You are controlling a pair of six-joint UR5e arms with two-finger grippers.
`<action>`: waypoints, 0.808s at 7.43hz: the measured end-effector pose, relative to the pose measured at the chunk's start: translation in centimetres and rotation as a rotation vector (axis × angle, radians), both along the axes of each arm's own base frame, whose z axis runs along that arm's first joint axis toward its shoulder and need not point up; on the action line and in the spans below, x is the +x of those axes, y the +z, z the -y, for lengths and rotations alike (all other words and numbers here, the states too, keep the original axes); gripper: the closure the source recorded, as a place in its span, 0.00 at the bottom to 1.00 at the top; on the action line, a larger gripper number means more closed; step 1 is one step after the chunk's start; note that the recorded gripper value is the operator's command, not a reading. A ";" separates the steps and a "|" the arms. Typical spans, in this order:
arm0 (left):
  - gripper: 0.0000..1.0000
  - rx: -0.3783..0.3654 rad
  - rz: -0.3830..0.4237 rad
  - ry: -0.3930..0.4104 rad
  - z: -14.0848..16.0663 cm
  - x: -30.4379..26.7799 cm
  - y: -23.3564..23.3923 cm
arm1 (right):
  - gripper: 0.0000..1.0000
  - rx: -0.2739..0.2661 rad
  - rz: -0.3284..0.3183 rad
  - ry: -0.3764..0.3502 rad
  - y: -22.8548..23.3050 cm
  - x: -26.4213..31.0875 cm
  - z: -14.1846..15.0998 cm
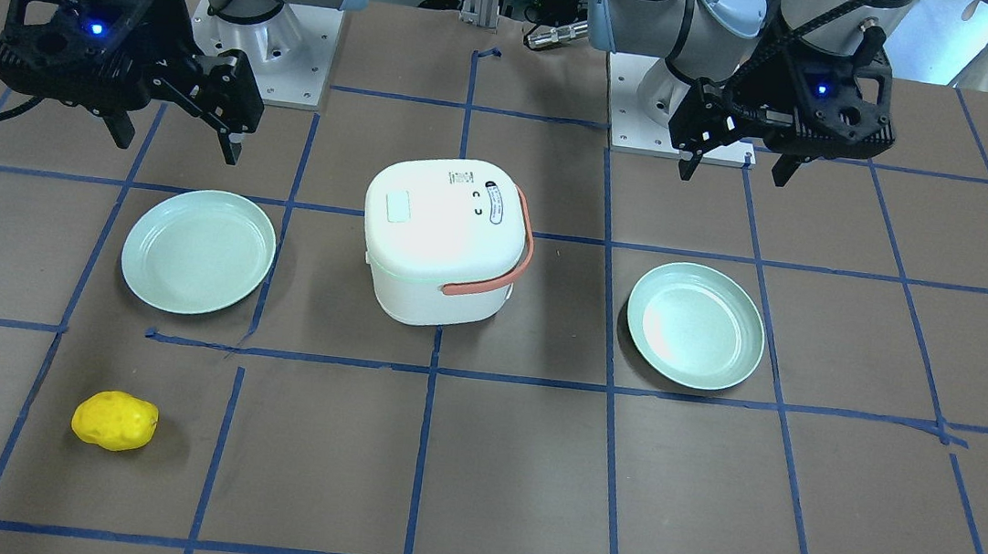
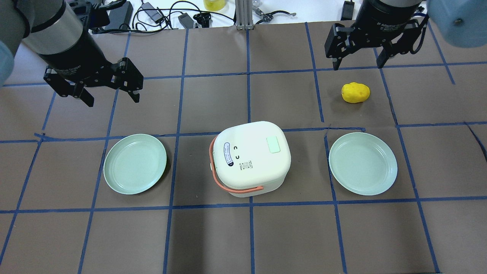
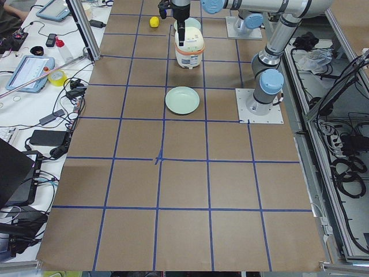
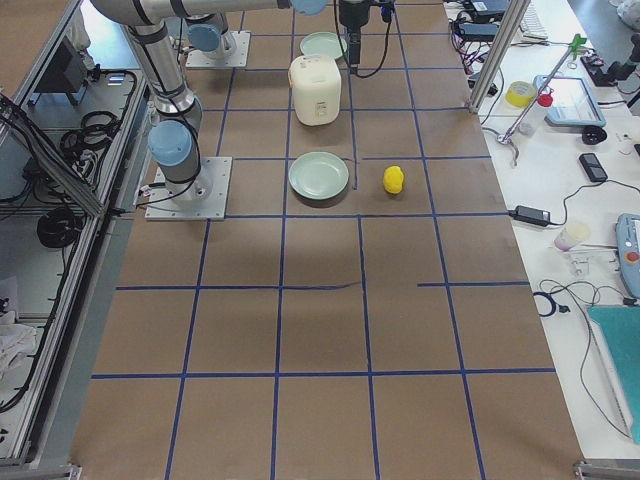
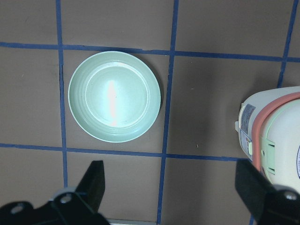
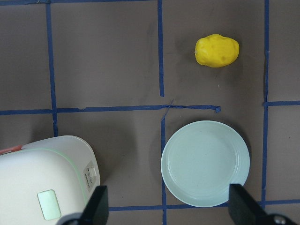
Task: Press rice cooker button
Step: 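Move the right gripper over the rice cooker's pale green button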
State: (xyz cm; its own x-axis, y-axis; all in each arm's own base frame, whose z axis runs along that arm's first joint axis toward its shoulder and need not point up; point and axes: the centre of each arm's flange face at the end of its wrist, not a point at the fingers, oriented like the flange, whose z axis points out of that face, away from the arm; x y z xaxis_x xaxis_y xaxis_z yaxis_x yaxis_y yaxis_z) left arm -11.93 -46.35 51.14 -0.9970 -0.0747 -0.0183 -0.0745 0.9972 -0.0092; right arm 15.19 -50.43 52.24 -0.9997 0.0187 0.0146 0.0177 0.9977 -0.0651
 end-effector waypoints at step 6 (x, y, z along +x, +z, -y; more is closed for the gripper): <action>0.00 0.000 0.000 0.001 0.0 0.0 0.0 | 1.00 0.146 0.050 0.032 -6.2 9.3 -4.3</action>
State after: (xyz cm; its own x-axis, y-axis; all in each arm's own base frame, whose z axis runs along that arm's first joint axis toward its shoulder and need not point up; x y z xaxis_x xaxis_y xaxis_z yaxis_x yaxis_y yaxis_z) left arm -11.93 -46.35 51.13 -0.9970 -0.0752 -0.0184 -0.0750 0.9971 -0.0092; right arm 24.54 -46.17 45.99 -0.9993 -0.0118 -0.0346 -0.0145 0.9967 0.0804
